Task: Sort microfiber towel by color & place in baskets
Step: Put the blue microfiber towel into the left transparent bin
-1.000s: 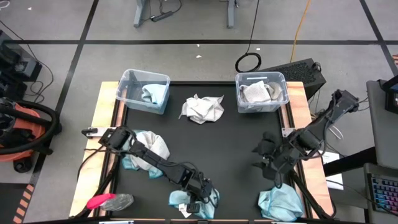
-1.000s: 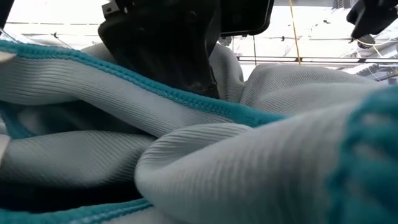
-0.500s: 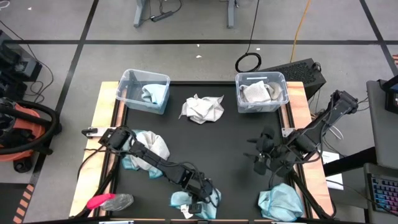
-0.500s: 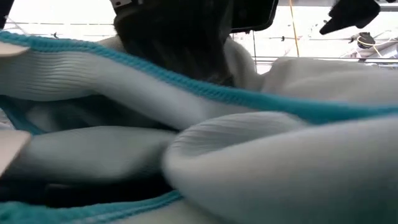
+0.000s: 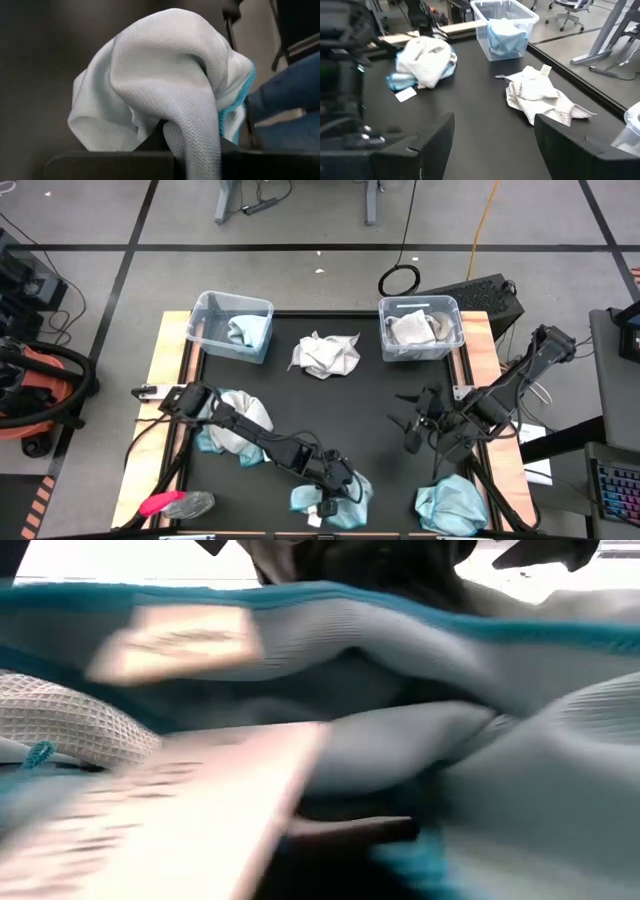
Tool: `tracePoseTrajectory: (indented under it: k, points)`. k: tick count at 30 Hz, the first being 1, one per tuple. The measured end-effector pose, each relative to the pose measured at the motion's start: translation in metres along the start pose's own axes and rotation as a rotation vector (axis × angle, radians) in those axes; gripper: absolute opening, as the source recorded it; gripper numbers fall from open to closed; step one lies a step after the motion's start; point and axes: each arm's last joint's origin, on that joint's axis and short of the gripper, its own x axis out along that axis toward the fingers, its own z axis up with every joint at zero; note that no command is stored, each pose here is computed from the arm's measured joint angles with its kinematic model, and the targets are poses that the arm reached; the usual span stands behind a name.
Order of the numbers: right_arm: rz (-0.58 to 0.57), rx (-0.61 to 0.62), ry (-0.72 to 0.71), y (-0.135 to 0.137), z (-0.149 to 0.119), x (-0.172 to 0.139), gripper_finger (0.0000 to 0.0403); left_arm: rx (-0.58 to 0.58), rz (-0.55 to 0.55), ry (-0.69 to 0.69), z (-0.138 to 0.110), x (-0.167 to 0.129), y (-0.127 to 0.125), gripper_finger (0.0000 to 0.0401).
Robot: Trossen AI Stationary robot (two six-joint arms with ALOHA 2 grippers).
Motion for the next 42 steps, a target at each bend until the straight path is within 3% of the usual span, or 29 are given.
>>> tracePoseTrajectory:
  k: [14, 25, 31, 42]
  points:
    - [0.125, 0.117, -0.021, -0.004, 0.016, -0.011, 0.0265, 0.096, 0.021, -0.068, 0.023, -0.010, 0.030, 0.0008]
    - [0.441, 0.096, 0.250, 0.004, 0.010, -0.015, 0.0265, 0.141, 0.082, -0.081, 0.049, -0.047, 0.060, 0.0008]
    - [0.560, 0.085, 0.355, 0.007, 0.007, -0.017, 0.0265, 0.153, 0.101, -0.063, 0.053, -0.060, 0.065, 0.0008]
    - [0.577, 0.084, 0.371, 0.007, 0.007, -0.018, 0.0265, 0.195, 0.113, -0.079, 0.058, -0.063, 0.072, 0.0008]
